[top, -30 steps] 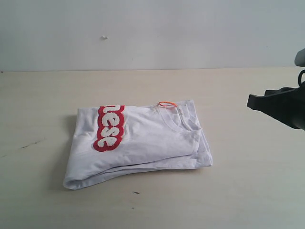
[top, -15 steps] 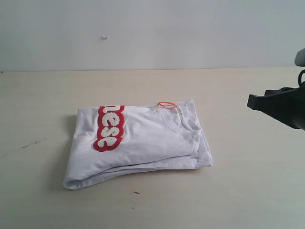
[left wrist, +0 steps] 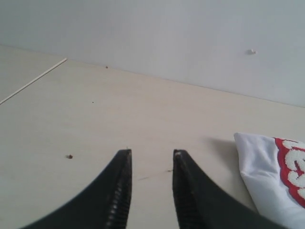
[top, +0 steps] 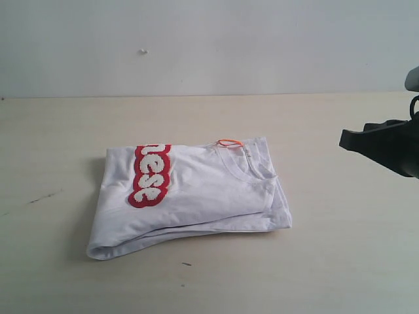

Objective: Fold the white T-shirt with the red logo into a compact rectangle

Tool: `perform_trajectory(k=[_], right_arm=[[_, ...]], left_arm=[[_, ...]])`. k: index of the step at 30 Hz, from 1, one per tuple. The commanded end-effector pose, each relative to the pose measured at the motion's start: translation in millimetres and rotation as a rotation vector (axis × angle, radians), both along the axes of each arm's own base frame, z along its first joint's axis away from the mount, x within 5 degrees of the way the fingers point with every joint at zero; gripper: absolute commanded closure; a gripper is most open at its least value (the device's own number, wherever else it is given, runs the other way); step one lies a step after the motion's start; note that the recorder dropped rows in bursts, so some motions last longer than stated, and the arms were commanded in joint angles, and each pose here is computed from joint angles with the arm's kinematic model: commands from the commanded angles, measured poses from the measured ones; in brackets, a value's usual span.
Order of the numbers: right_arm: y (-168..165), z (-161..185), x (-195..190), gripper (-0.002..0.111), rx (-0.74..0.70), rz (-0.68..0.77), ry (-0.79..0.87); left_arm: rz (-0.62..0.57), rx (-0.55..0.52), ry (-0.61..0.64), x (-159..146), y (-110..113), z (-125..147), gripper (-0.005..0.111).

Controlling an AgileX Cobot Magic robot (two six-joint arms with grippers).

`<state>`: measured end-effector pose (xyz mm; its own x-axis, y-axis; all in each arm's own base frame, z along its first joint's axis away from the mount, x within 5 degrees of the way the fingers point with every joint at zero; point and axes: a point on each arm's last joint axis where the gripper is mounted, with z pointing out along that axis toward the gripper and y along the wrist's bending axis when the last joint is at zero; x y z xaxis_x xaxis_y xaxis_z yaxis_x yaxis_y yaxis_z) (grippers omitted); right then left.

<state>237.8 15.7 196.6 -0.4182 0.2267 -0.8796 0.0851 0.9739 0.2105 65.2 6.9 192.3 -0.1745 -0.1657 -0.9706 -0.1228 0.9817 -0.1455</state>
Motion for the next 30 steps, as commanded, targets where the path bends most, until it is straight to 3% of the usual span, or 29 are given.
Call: perform_trajectory(k=[1,7,19,24,27,30], right_arm=[[0,2,-1,0.108,0.0,-0.002,-0.019],[0,2,-1,0.108,0.0,-0.002,-0.019],[0,2,-1,0.108,0.0,-0.002,-0.019],[0,2,-1,0.108,0.0,-0.002,-0.019],[0,2,-1,0.108,0.0,-0.002,-0.019],[0,2,-1,0.108,0.0,-0.002,-0.019]], left_arm=[[0.001,-0.041,-0.051,-2,-1,3,0.076],[-0.017,0.013,-0.091,-8,-2,4,0.076],[-0.027,0.026,0.085,-12,-3,-12,0.076],[-0.028,0.021,0.085,-12,-3,-12,0.076],[-0.044,0.108,0.084,-12,-2,-11,0.076],[-0.077,0.29,0.103,-12,-2,-11,0.076]])
